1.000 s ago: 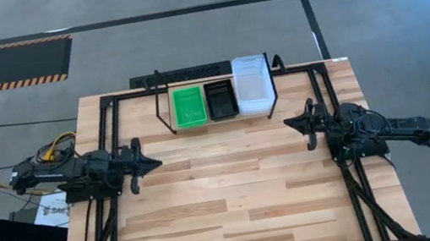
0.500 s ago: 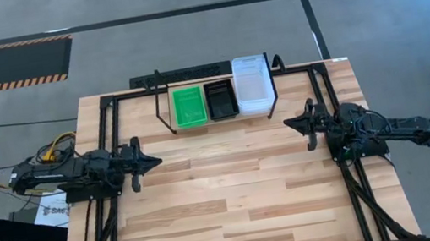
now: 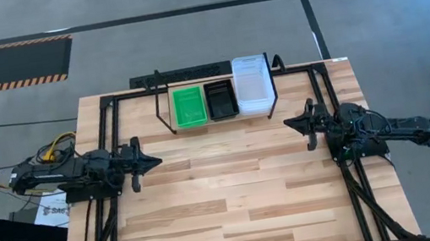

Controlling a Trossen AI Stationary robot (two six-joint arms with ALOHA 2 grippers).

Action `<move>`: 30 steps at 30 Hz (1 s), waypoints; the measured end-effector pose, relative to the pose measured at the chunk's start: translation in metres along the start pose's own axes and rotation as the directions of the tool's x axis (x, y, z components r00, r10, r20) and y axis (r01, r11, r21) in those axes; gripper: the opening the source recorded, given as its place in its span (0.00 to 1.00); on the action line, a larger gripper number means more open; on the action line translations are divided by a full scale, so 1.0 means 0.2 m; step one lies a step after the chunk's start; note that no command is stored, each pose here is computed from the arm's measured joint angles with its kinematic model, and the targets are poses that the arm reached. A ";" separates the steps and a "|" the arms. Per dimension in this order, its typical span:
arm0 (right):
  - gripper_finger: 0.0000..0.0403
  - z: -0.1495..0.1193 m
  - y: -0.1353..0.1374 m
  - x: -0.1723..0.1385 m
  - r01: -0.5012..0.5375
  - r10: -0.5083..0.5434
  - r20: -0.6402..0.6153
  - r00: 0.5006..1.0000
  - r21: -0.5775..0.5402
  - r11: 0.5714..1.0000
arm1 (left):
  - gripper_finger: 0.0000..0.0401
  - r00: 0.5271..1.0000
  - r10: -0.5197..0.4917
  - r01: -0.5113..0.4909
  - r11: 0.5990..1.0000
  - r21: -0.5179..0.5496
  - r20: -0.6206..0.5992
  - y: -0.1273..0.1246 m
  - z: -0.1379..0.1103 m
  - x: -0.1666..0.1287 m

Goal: Stack baskets on shelf by color
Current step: Return to Home Position

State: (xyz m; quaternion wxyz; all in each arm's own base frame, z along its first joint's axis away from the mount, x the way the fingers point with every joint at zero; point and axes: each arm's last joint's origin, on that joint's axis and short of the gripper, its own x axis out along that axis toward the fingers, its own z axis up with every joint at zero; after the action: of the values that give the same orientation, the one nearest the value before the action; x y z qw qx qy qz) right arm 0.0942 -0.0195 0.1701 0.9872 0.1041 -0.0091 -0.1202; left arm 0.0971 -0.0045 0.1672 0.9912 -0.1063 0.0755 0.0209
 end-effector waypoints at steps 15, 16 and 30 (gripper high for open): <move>0.07 0.00 0.00 0.00 0.000 0.000 0.000 1.000 0.000 1.000 | 0.00 1.000 0.000 0.000 1.000 -0.001 0.000 0.00 0.00 0.00; 0.07 0.00 0.00 0.00 0.000 0.000 0.000 1.000 0.001 1.000 | 0.00 1.000 0.000 0.000 1.000 -0.001 0.000 0.00 0.00 0.00; 0.07 0.00 0.00 0.00 -0.001 0.001 0.000 1.000 0.001 1.000 | 0.00 1.000 -0.013 0.013 1.000 0.001 -0.002 -0.01 0.00 0.00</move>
State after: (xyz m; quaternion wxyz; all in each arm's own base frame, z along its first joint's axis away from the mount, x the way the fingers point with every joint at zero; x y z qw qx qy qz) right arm 0.0943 -0.0195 0.1699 0.9872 0.1045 -0.0091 -0.1198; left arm 0.0970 -0.0059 0.1672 0.9913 -0.1063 0.0758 0.0143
